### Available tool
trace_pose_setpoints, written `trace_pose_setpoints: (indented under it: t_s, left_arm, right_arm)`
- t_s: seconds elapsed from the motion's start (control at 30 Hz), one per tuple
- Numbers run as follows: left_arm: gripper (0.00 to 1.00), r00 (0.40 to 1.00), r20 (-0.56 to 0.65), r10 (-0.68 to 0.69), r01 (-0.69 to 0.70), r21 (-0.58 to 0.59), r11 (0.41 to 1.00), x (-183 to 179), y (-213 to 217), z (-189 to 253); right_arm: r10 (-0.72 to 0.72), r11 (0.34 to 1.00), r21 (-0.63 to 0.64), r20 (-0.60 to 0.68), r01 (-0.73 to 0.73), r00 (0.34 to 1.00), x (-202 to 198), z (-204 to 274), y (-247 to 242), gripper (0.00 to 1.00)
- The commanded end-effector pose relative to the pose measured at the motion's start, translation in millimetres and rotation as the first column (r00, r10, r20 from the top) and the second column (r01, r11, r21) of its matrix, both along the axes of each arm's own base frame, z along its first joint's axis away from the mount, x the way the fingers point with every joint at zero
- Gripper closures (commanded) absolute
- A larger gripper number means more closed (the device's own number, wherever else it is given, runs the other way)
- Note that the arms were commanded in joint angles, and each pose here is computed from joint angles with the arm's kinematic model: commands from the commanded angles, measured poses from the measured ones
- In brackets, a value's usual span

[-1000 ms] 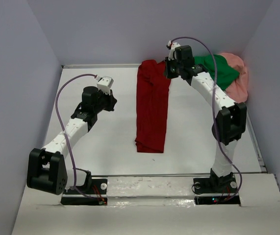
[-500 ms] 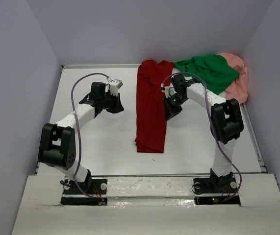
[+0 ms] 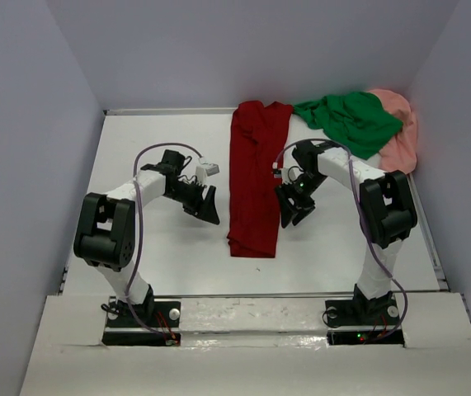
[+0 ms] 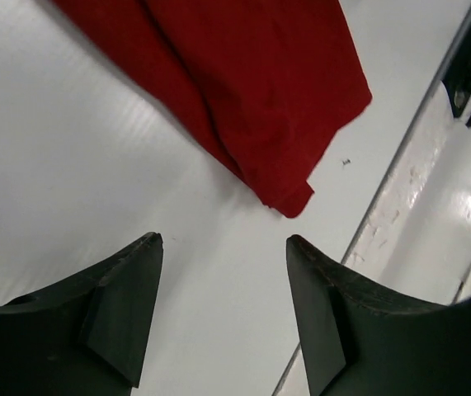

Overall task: Fold and stack the t-shirts
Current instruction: Fold the tshirt

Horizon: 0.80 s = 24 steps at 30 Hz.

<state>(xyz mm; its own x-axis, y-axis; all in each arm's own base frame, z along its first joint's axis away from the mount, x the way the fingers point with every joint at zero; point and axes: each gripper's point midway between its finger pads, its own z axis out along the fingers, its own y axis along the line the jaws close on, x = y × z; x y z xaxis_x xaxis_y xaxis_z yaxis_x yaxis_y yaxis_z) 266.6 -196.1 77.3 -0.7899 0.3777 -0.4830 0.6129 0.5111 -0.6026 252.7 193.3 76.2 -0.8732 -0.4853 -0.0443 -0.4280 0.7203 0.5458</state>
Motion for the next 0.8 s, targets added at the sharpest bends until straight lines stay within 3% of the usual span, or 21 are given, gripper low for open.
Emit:
trace_pose_setpoints:
  t_s: [0.0,0.3,0.77]
  left_arm:
    - [0.27,0.988,-0.084,-0.134,0.127,-0.084,0.988,-38.9,-5.6,6.8]
    - [0.23,0.948,-0.165,-0.271,0.251,-0.137,0.958,-65.7,-29.5,-8.2]
    - [0.23,0.974,-0.099,-0.204,0.195,-0.088,0.977,-41.8,-45.1,-26.0]
  right_arm:
    - [0.022,0.996,0.084,-0.081,-0.015,0.996,-23.5,20.7,4.3,0.39]
    - [0.04,0.987,0.162,-0.128,-0.019,0.991,-39.1,12.7,13.6,0.37]
    - [0.057,0.963,0.267,-0.057,-0.04,0.997,-29.8,3.1,34.4,0.36]
